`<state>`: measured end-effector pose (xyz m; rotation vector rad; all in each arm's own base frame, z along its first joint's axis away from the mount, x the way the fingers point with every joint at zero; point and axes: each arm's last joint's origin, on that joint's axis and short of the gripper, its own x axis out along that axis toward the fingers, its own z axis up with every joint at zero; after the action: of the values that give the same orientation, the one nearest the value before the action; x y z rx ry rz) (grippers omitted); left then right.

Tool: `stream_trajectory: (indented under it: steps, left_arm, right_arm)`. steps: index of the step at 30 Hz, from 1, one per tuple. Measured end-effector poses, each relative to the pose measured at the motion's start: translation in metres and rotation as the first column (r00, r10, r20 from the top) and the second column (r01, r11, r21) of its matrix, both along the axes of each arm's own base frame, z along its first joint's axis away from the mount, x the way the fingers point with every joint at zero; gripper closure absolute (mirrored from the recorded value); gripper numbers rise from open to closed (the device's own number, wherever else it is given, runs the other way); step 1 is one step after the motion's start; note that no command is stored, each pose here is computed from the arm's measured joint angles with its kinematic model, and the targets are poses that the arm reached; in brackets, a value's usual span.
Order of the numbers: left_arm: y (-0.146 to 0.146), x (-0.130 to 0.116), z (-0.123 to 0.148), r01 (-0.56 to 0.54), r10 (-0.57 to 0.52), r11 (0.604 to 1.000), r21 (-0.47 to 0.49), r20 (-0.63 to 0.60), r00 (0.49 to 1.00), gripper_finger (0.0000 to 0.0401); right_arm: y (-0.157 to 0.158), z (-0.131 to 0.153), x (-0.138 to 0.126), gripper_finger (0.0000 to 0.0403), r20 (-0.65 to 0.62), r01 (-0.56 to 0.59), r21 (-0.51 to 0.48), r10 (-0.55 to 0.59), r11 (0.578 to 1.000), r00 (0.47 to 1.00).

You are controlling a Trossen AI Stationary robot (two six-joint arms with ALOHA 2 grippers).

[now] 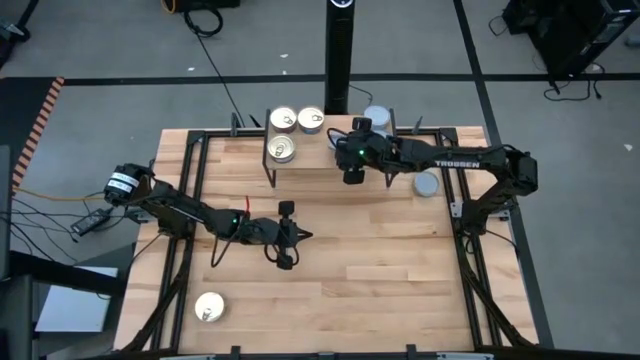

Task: Stack canned seafood by type on shelf
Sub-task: Put the left green tuna can on the shelf

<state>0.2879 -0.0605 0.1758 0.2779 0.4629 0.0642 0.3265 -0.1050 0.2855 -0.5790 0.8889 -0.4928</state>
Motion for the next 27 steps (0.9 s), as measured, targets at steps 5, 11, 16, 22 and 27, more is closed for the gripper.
stream_trajectory:
  steps: [5, 11, 16, 22, 27]
  left_arm:
    - [0.000, 0.000, 0.000, 0.000, 0.000, 1.000, 0.000, 0.000, 1.000, 0.0397]
    - [0.000, 0.000, 0.000, 0.000, 0.000, 1.000, -0.001, 0.000, 1.000, 0.0396]
    - [0.000, 0.000, 0.000, 0.000, 0.000, 1.000, -0.001, 0.000, 1.000, 0.0396]
    - [0.000, 0.000, 0.000, 0.000, 0.000, 1.000, -0.001, 0.000, 1.000, 0.0396]
    - [0.000, 0.000, 0.000, 0.000, 0.000, 1.000, -0.001, 0.000, 1.000, 0.0396]
  right_arm:
    - [-0.006, -0.002, -0.003, 0.0247, 0.019, -0.012, 0.070, 0.011, 0.997, 1.000]
    - [-0.009, -0.001, -0.003, 0.0247, 0.057, 0.018, 0.109, -0.024, 0.994, 0.998]
    - [-0.012, -0.001, -0.004, 0.0246, 0.111, 0.065, 0.166, -0.085, 0.984, 0.990]
    - [-0.017, 0.001, -0.007, 0.0246, 0.181, 0.142, 0.248, -0.190, 0.958, 0.965]
    - [-0.025, 0.001, -0.011, 0.0246, 0.253, 0.245, 0.378, -0.354, 0.893, 0.900]
